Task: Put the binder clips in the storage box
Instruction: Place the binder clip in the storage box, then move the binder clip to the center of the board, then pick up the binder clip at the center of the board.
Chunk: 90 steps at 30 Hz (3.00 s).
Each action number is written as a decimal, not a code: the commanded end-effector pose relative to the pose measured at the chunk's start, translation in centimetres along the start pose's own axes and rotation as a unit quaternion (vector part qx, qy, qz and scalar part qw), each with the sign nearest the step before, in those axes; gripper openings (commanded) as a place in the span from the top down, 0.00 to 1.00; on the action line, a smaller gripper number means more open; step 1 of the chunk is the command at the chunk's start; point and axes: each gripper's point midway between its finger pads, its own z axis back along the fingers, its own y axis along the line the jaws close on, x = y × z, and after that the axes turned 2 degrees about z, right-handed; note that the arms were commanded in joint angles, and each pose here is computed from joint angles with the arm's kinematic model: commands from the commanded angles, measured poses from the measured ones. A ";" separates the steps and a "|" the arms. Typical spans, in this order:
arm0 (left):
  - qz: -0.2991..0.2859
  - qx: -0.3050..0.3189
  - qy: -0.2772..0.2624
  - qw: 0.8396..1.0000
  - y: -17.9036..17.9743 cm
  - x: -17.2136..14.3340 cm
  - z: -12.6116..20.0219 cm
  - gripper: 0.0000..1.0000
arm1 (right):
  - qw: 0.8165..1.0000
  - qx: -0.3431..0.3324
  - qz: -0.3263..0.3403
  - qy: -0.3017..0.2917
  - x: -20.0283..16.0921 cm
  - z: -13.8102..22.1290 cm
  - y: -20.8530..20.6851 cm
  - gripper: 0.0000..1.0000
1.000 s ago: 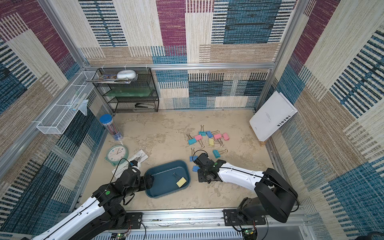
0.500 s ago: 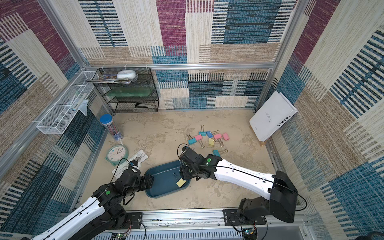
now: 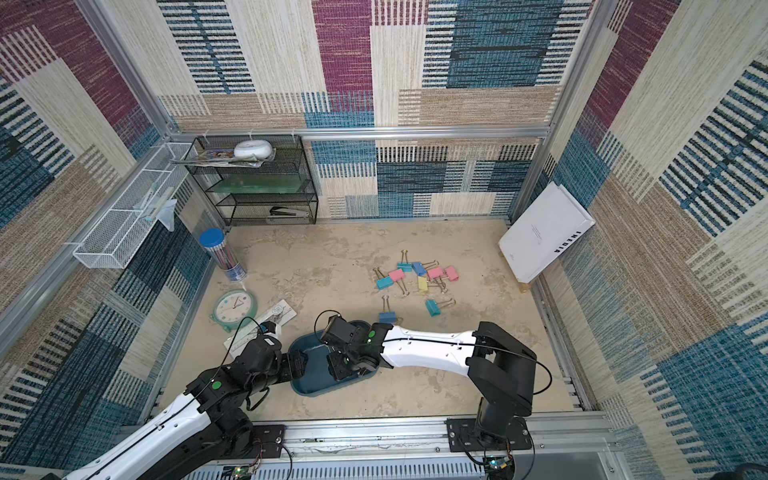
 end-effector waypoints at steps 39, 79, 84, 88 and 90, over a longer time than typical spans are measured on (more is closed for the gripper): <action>0.000 0.002 -0.008 1.000 0.4 0.0 0.2 0.14 | 0.978 -0.150 -0.136 -0.059 -3.1 4.6 -21.3 1.00; -0.005 -0.010 -0.011 1.000 0.6 -0.4 0.5 0.14 | 0.952 -0.182 -0.219 -0.108 -3.5 8.9 -26.5 0.05; -0.005 -0.014 -0.012 1.000 0.5 -0.5 0.5 0.14 | 0.955 -0.168 -0.228 -0.089 -4.7 7.7 -26.3 0.07; 0.000 -0.016 -0.012 1.000 0.6 -0.6 0.4 0.14 | 0.956 -0.156 -0.232 -0.089 -5.5 7.1 -26.0 0.08; 0.001 -0.017 -0.011 1.000 0.6 -0.7 0.3 0.14 | 0.955 -0.160 -0.232 -0.087 -5.5 7.2 -26.1 0.09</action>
